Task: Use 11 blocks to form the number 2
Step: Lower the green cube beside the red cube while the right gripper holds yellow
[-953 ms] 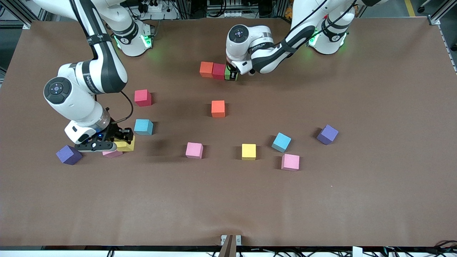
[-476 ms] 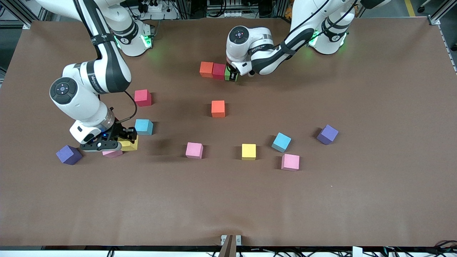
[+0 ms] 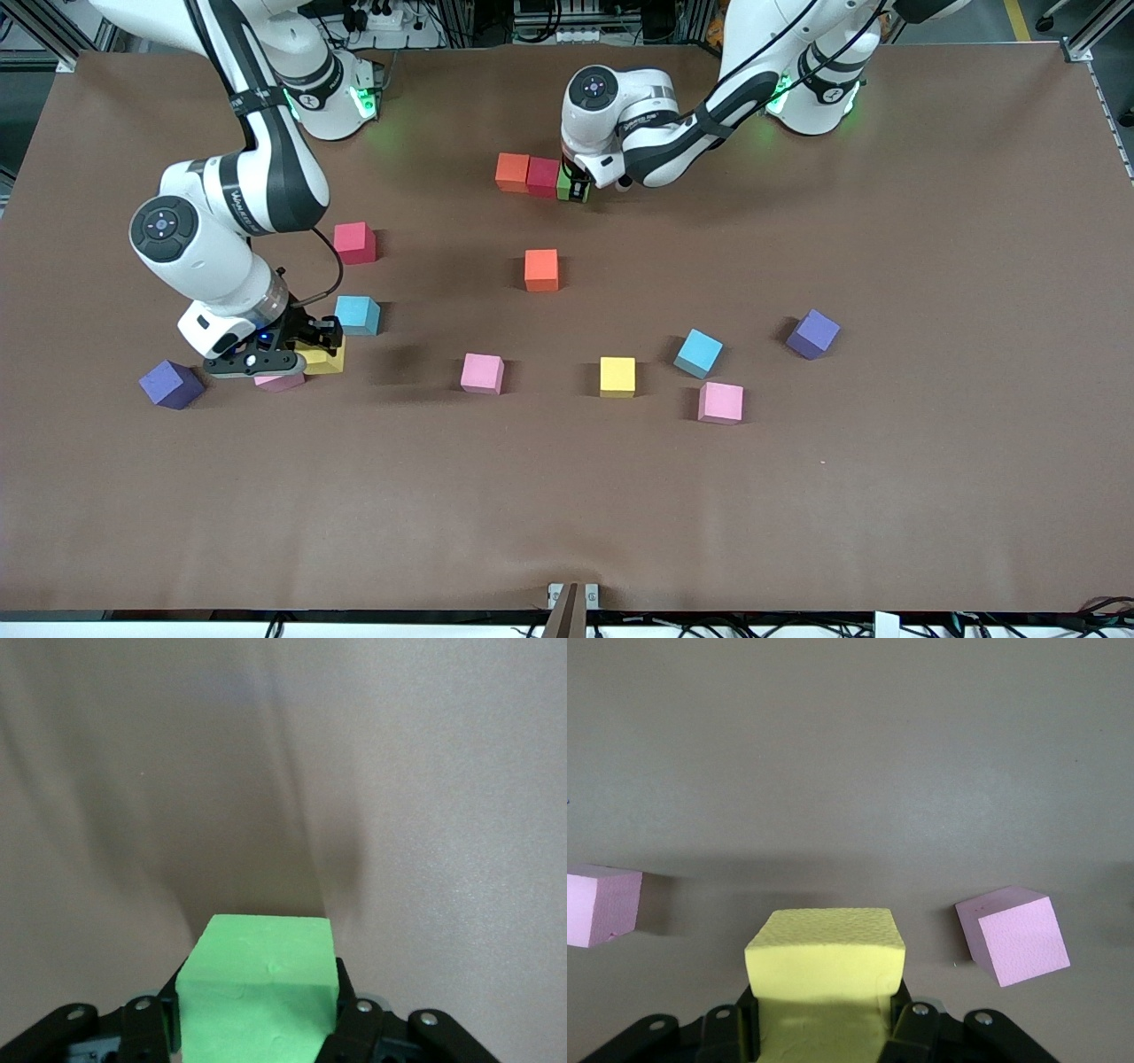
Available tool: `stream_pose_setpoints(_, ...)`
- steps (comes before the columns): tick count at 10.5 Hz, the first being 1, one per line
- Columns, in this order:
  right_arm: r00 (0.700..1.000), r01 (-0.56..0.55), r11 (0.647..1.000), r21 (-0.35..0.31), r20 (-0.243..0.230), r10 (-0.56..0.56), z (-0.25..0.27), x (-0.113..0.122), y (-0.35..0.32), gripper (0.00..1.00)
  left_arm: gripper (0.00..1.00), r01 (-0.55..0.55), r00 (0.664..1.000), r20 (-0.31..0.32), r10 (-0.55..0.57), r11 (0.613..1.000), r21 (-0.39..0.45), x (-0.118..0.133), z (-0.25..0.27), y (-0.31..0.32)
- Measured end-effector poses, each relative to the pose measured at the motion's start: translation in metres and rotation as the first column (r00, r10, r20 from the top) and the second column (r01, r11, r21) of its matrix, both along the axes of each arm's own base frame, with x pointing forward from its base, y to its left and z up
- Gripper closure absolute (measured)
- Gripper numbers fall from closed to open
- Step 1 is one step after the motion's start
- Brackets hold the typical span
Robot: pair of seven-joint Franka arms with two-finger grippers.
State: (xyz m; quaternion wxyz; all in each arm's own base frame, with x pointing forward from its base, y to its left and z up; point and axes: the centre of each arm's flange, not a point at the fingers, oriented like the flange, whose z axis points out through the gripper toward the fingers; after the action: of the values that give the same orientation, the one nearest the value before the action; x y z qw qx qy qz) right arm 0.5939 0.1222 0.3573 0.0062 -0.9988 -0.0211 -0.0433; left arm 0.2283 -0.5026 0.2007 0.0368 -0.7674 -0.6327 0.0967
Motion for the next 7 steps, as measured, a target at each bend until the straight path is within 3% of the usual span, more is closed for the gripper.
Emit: stream_pose_setpoints(7, 1.0, -0.001, 1.0, 0.0, 0.0, 0.001, 0.0, 0.0, 0.0004, 0.48, 0.39, -0.007, 1.0, 0.001, 0.007, 1.0, 0.011, -0.0023, -0.0041, -0.0001)
